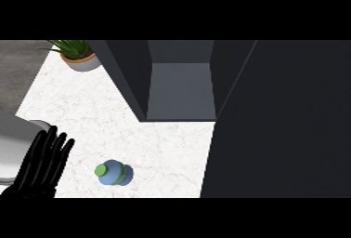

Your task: Pick up the bottled water, place it into the cabinet and close the cabinet

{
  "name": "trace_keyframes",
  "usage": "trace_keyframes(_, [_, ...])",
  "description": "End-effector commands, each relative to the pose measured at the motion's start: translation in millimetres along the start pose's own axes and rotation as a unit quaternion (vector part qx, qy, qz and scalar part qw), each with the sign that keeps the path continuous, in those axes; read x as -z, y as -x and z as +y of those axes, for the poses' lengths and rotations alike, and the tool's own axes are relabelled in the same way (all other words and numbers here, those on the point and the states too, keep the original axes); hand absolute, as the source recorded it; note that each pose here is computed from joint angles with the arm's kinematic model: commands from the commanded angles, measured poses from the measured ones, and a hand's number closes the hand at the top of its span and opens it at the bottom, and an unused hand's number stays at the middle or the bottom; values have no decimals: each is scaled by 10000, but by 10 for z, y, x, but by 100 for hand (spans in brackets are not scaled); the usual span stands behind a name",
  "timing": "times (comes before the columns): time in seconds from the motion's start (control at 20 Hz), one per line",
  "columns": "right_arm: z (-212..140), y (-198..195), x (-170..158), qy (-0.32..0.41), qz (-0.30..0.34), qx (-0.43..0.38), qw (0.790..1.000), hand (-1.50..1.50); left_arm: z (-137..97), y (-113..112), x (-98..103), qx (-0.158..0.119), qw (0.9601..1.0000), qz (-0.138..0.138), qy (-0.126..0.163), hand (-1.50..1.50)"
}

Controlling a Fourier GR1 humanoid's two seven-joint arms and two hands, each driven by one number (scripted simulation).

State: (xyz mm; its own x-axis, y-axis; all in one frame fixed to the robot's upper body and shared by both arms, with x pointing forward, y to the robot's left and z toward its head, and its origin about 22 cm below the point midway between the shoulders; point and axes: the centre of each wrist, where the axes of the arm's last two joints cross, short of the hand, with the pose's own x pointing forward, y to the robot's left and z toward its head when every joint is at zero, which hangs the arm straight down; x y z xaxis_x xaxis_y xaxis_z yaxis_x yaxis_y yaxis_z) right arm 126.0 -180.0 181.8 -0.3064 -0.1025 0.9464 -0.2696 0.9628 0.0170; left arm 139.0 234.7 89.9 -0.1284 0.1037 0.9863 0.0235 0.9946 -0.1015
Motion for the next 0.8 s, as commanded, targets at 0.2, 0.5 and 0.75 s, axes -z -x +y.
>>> trace_keyframes(0.2, [-18,-501,-351,-12,-322,-18,9995,-150,149,586,146,91,9995,302,-25,-150])
trace_keyframes(0.5, [-28,-363,-132,38,-353,-185,9992,-150,265,1135,40,167,9995,276,-19,-150])
trace_keyframes(0.75, [69,-416,-252,-38,-387,-79,9992,-150,397,1424,-56,14,9989,450,-126,-150])
